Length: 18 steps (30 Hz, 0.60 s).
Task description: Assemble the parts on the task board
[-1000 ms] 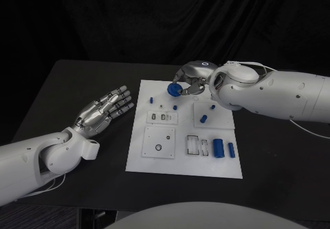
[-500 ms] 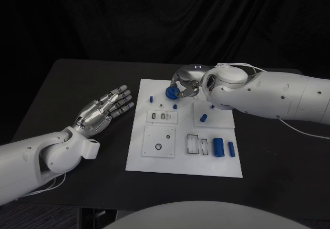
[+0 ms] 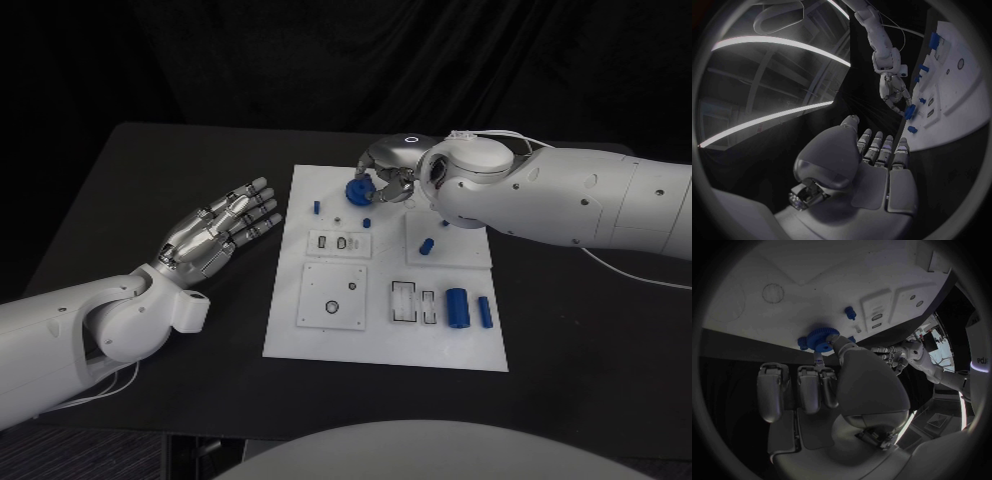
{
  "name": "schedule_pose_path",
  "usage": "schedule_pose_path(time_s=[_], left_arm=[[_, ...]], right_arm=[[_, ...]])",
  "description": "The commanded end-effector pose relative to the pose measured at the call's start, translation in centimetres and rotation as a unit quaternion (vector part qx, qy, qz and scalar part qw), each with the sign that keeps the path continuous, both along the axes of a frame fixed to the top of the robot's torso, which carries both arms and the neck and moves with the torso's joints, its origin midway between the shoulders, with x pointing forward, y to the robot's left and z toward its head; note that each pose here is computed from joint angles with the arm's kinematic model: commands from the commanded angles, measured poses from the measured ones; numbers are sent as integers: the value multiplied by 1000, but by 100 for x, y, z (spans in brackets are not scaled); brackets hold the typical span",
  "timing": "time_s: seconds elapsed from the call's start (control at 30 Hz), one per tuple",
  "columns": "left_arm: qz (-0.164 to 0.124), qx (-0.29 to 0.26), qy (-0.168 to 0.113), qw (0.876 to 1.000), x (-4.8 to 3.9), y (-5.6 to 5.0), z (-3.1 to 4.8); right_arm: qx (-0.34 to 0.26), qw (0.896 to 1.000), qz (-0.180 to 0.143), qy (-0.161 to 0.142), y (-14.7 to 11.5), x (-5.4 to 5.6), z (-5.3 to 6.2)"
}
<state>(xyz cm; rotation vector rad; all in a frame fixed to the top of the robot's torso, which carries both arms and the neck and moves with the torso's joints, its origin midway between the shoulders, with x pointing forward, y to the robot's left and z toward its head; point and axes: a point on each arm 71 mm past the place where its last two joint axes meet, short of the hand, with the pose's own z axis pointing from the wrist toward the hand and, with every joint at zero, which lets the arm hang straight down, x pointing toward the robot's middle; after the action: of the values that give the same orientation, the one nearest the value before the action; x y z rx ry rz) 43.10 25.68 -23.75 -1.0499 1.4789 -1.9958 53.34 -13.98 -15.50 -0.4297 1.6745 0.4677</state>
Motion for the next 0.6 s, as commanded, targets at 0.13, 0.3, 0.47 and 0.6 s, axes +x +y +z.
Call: schedule_pose_path(time_s=[0.13, 0.3, 0.47, 0.6], left_arm=[[7, -34, -29, 999, -2, 9, 57], [7, -34, -28, 999, -1, 11, 55], [7, -33, -28, 999, 2, 15, 53], [6, -33, -28, 999, 4, 17, 51]], right_arm=[[-20, 1000, -7, 16, -1, 2, -49], [-25, 999, -8, 21, -5, 2, -64], [-23, 1000, -7, 20, -20, 2, -62], [-18, 1000, -5, 16, -30, 1, -55]])
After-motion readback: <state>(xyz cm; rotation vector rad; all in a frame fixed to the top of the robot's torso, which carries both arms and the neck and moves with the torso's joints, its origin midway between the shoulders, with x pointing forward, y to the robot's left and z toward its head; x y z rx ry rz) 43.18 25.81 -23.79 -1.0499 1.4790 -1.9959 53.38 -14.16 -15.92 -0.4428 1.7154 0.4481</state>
